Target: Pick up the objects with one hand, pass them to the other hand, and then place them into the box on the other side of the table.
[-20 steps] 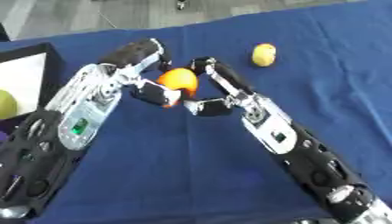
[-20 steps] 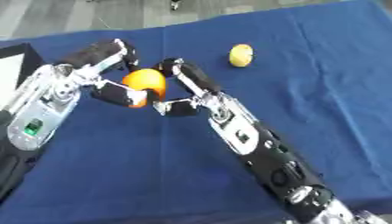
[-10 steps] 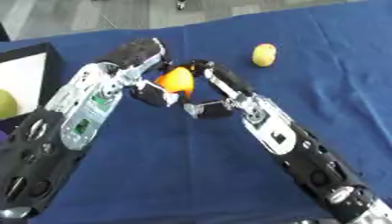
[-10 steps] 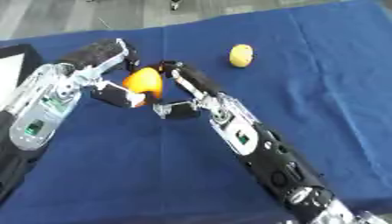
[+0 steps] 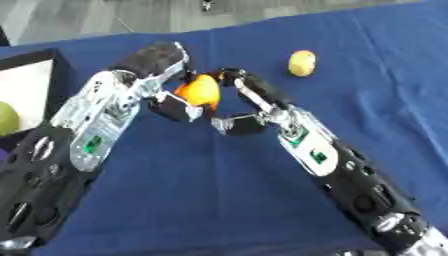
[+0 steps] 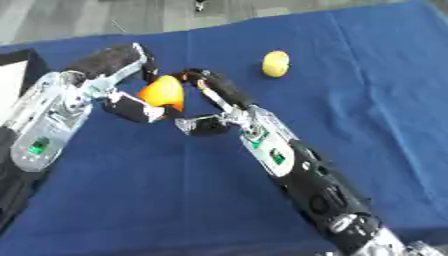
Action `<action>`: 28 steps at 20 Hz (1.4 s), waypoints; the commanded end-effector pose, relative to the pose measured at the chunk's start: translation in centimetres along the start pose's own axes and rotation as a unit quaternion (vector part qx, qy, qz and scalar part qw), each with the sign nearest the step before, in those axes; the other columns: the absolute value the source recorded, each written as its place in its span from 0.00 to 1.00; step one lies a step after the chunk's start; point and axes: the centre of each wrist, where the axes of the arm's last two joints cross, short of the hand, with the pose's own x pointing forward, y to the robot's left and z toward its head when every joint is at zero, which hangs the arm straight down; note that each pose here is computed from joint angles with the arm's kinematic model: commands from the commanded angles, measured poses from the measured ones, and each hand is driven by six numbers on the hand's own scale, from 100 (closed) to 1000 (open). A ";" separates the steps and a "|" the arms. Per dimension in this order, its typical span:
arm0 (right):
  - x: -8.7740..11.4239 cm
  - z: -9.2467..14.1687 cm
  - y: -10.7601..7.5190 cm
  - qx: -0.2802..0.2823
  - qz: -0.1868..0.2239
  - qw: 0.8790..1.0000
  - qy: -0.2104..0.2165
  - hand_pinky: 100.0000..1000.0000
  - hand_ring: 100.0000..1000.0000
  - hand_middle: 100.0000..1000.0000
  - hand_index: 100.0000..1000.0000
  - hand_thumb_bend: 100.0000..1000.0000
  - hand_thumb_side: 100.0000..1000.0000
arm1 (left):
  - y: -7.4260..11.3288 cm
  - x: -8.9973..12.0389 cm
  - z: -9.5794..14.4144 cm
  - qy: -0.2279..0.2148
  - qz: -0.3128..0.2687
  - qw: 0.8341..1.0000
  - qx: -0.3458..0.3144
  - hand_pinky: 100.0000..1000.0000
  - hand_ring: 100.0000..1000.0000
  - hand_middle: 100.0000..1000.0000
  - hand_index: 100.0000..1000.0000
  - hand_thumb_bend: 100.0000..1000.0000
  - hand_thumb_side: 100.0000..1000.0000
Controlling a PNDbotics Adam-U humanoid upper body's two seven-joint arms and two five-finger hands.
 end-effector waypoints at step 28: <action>-1.4 1.6 -3.1 -0.027 0.031 0.998 0.056 0.77 0.82 0.76 0.84 0.24 0.20 | 6.5 -5.6 7.6 0.128 0.104 0.975 0.149 0.57 0.57 0.44 0.24 0.10 0.17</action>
